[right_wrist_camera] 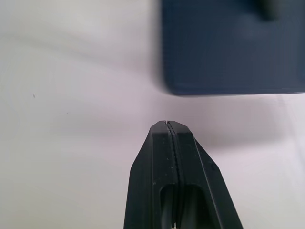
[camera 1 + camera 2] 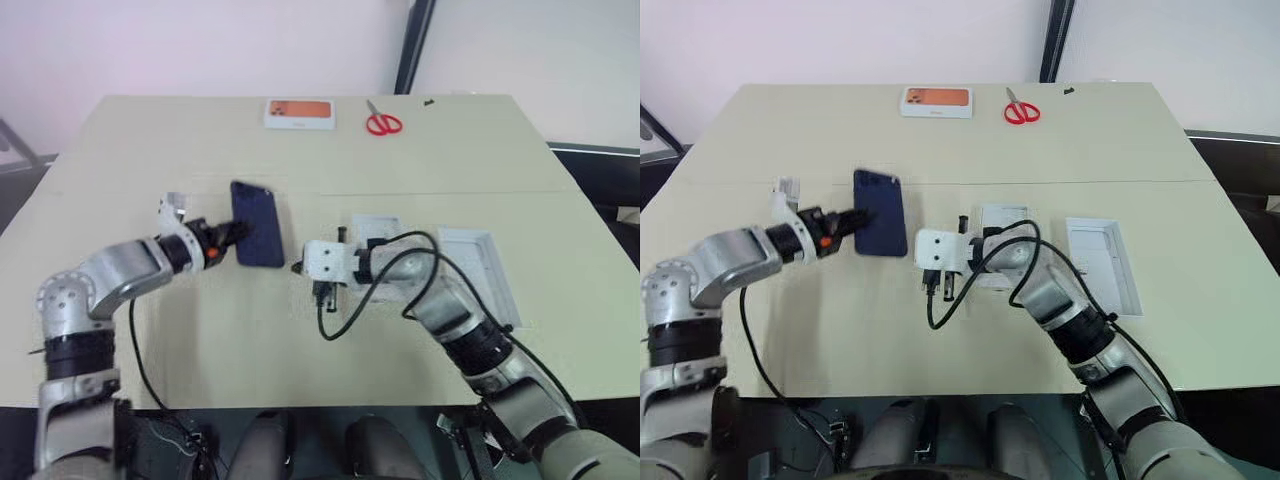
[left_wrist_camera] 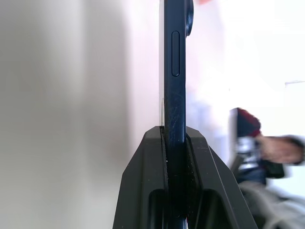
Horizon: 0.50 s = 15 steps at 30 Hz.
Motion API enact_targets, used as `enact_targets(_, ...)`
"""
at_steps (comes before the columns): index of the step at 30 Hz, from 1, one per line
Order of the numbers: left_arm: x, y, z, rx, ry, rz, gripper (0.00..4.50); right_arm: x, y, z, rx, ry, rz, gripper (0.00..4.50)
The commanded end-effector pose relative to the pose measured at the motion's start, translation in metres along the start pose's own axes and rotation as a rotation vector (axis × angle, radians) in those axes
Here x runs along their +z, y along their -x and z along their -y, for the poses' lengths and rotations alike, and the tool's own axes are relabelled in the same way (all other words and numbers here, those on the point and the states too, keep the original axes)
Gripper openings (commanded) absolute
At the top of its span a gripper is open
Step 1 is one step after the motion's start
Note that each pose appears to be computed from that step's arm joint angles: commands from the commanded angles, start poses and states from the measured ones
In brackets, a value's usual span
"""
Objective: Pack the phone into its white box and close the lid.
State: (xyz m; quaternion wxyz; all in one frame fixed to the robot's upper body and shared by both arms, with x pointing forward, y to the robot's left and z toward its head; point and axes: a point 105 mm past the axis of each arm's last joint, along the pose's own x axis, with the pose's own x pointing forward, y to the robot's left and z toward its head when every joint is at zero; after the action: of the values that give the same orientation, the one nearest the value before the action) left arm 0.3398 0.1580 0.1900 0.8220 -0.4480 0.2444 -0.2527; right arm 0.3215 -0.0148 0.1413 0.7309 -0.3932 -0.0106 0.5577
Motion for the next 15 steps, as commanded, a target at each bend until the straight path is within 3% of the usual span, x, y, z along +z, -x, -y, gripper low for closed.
enact_targets(1, 0.0, -0.013, 0.036, -0.075, -0.071, 0.002, 0.08, 0.005, 0.036, 0.016, -0.049, -0.009, 0.023, 0.0)
enact_targets(3, -0.005, -0.022, 0.042, -0.084, -0.079, -0.025, 0.08, 0.001, 0.046, 0.018, -0.053, -0.018, 0.013, 0.0)
enact_targets(7, -0.041, -0.071, 0.055, -0.108, -0.038, -0.186, 0.08, -0.018, 0.091, 0.029, -0.095, -0.053, -0.076, 0.0)
enact_targets(15, -0.089, -0.11, 0.059, -0.109, 0.008, -0.349, 0.08, -0.042, 0.13, 0.028, -0.154, -0.101, -0.207, 0.0)
